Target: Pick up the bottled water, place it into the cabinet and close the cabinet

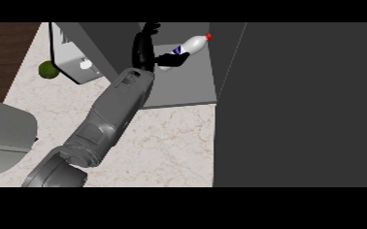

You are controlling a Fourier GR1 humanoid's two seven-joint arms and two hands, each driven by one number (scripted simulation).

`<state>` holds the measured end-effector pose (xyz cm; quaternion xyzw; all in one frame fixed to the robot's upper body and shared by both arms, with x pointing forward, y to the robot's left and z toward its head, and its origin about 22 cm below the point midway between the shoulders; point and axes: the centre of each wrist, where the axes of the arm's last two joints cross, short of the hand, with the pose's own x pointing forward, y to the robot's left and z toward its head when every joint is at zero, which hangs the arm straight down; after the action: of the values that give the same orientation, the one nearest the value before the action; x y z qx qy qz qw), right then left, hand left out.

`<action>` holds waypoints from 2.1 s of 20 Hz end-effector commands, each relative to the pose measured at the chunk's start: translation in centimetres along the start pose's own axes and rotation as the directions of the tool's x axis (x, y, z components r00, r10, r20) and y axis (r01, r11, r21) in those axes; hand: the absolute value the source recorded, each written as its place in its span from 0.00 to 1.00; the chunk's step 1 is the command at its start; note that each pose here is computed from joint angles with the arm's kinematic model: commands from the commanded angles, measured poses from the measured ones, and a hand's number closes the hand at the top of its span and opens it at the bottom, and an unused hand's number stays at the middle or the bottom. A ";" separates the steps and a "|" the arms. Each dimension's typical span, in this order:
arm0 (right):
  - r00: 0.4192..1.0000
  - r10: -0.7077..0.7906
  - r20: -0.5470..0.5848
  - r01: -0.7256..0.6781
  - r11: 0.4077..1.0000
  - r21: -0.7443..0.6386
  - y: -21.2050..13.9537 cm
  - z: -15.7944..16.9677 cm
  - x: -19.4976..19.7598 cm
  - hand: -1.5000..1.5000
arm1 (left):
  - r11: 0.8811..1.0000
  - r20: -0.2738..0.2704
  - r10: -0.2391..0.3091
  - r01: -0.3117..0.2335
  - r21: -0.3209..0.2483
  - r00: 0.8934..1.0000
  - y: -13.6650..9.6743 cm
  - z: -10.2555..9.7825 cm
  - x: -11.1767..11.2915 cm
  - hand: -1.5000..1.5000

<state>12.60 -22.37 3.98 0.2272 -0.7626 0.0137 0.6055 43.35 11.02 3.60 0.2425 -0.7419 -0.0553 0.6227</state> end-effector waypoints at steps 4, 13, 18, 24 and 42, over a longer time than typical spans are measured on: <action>1.000 -0.017 -0.015 0.017 1.000 -0.001 0.4 0.8 -0.2 0.00 | 0.997 -0.036 -0.051 0.053 0.048 0.998 2.6 -0.8 -2.2 0.00; 1.000 0.007 0.019 -0.007 1.000 -0.004 0.0 1.7 0.5 0.00 | 0.990 0.075 0.141 -0.141 -0.014 0.987 3.8 -1.1 -2.8 0.00; 1.000 0.026 0.001 -0.026 1.000 -0.006 1.5 1.3 0.2 0.00 | 0.945 0.113 0.324 -0.317 -0.078 0.939 2.9 -0.6 -2.4 0.00; 0.999 0.034 -0.005 -0.034 0.998 -0.052 0.9 0.7 0.4 0.00 | 0.897 0.139 0.432 -0.408 -0.171 0.891 2.3 0.7 -3.2 0.00; 0.999 0.038 -0.017 -0.039 0.995 -0.089 1.2 2.6 1.3 0.00 | 0.753 0.081 0.631 -0.584 -0.304 0.772 1.5 4.6 -2.0 0.00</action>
<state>9.93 -22.43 4.40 0.1862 -0.7643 -0.0103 0.6173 40.46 9.29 3.30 -0.1059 -0.8293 -0.0284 0.5480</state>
